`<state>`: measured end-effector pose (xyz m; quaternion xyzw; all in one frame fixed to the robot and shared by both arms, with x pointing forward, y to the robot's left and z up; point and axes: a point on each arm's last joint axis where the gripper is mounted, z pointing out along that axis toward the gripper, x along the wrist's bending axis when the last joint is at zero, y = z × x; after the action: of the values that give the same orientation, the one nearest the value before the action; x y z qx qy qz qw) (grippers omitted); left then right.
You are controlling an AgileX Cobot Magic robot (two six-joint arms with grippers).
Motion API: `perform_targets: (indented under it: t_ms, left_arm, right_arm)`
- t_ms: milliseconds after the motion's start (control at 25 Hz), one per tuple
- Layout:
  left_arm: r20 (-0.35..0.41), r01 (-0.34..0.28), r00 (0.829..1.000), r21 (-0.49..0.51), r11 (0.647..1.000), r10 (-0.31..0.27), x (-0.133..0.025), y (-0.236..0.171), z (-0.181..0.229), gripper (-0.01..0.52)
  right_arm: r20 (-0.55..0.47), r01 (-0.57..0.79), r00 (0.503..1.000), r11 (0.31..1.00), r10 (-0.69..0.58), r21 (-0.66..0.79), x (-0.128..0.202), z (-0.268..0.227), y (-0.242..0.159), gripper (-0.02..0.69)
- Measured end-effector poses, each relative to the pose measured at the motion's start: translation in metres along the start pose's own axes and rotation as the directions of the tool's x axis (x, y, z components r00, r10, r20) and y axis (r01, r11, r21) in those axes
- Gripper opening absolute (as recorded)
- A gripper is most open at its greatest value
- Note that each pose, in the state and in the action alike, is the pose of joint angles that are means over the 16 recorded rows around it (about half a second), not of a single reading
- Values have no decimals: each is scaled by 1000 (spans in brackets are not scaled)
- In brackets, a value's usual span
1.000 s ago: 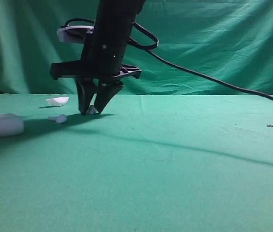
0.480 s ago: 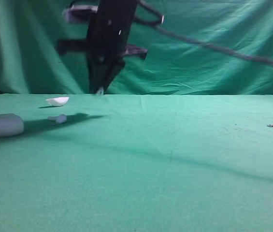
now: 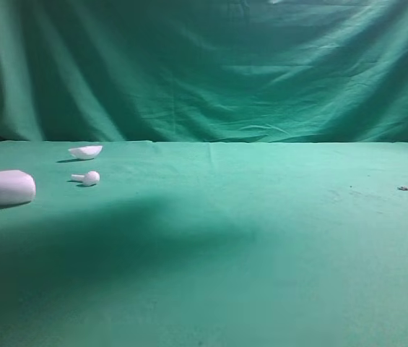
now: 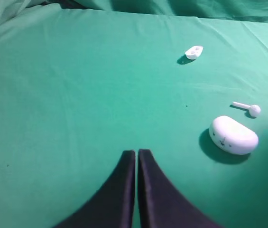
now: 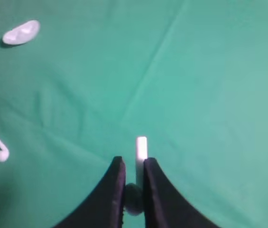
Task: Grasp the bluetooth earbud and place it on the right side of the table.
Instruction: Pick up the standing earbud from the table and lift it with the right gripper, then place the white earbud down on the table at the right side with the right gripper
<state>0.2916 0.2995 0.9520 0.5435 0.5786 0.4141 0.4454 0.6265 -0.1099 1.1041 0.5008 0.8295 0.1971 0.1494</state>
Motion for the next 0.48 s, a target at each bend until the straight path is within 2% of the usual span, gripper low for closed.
perform_targets:
  t_ms: [240, 480]
  left_arm:
    - [0, 0, 1000, 0, 1000, 0, 0, 0, 0, 0]
    - [0, 0, 1000, 0, 1000, 0, 0, 0, 0, 0]
  right_arm:
    - [69, -145, 988, 988, 141, 46, -52, -11, -56, 76]
    - [107, -223, 971, 971, 213, 90, -70, 21, -127, 76]
